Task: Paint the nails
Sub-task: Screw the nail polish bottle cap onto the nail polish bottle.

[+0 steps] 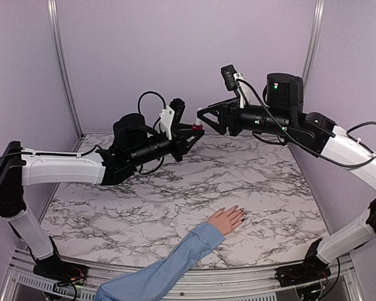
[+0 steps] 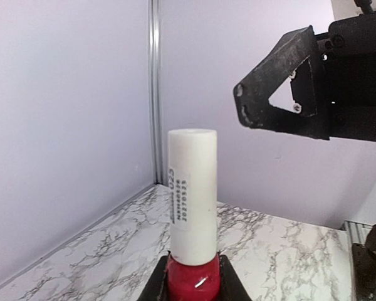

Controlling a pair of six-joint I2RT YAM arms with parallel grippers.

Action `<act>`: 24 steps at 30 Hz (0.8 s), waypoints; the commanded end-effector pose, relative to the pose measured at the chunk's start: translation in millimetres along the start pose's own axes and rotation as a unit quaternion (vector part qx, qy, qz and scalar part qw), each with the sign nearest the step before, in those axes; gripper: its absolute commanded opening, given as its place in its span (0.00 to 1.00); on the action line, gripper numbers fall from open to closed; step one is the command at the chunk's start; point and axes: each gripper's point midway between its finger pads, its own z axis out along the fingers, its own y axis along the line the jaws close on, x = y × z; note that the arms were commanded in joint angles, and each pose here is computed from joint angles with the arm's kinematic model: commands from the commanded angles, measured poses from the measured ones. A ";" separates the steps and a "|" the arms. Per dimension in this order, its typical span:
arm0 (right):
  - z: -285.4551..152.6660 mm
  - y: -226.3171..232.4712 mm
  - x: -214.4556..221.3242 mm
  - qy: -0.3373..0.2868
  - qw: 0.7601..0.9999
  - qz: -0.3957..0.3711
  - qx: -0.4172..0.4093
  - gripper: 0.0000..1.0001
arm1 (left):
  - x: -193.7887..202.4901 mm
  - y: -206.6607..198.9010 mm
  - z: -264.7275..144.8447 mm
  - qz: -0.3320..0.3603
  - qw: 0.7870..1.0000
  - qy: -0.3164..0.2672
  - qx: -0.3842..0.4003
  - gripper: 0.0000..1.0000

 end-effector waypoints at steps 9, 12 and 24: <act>-32.0 63.6 -10.7 -0.005 0.981 -0.069 -0.183 0.64 | -55.4 -86.5 -35.9 -0.047 0.949 -0.049 0.309 0.00; -36.1 70.3 -11.3 -0.008 0.977 -0.072 -0.202 0.60 | -56.4 -96.2 -37.7 -0.062 0.935 -0.042 0.347 0.00; -35.2 77.6 3.1 0.016 0.970 -0.061 -0.234 0.58 | -62.4 -107.8 -42.5 -0.082 0.916 -0.039 0.390 0.00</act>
